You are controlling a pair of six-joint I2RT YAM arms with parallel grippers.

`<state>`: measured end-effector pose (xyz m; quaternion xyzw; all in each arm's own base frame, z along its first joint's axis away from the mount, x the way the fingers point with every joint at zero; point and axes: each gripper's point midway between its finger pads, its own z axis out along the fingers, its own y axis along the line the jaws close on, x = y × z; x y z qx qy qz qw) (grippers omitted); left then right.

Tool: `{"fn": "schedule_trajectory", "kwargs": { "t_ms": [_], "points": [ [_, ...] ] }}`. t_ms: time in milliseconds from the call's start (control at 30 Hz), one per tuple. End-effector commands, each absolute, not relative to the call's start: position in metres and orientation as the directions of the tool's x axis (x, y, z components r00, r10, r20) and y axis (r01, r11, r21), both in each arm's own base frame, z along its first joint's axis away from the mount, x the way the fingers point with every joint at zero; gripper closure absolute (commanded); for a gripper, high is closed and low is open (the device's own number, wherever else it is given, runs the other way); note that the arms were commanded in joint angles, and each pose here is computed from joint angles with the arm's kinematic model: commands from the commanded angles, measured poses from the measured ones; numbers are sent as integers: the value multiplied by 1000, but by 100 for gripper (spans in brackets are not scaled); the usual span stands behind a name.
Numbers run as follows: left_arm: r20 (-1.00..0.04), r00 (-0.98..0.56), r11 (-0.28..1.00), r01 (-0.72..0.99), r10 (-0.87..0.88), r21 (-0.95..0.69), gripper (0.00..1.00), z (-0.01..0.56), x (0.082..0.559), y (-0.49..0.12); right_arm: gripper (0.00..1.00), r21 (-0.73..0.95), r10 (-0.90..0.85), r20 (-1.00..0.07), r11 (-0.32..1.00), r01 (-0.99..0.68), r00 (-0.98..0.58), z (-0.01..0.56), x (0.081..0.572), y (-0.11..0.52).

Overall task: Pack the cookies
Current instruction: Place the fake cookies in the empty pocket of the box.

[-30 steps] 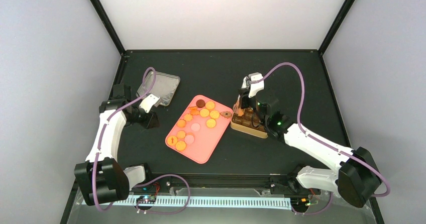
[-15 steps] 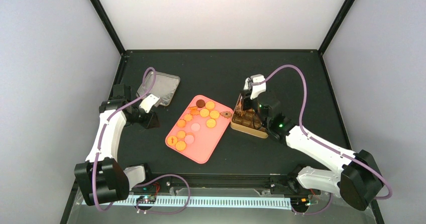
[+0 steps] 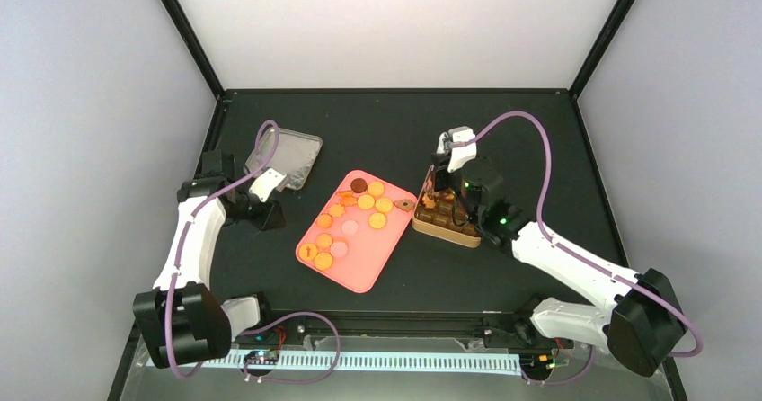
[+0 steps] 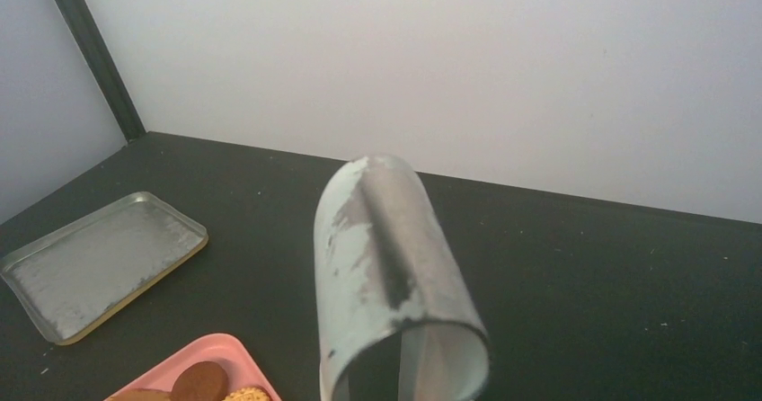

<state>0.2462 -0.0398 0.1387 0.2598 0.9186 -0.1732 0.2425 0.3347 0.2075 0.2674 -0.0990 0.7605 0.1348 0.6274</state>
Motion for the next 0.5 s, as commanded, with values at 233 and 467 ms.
{"fn": "schedule_trajectory", "kwargs": {
  "t_ms": [233, 467],
  "points": [
    [-571, -718, 790, 584, 397, -185, 62, 153, 246, -43, 77, 180, 118, -980, 879, -442, -162, 300, 328, 231],
    [-556, -730, 800, 572, 397, -179, 61, 150, 246, -40, 75, 169, 105, -983, 834, -525, -148, 319, 327, 277]
  ]
}}
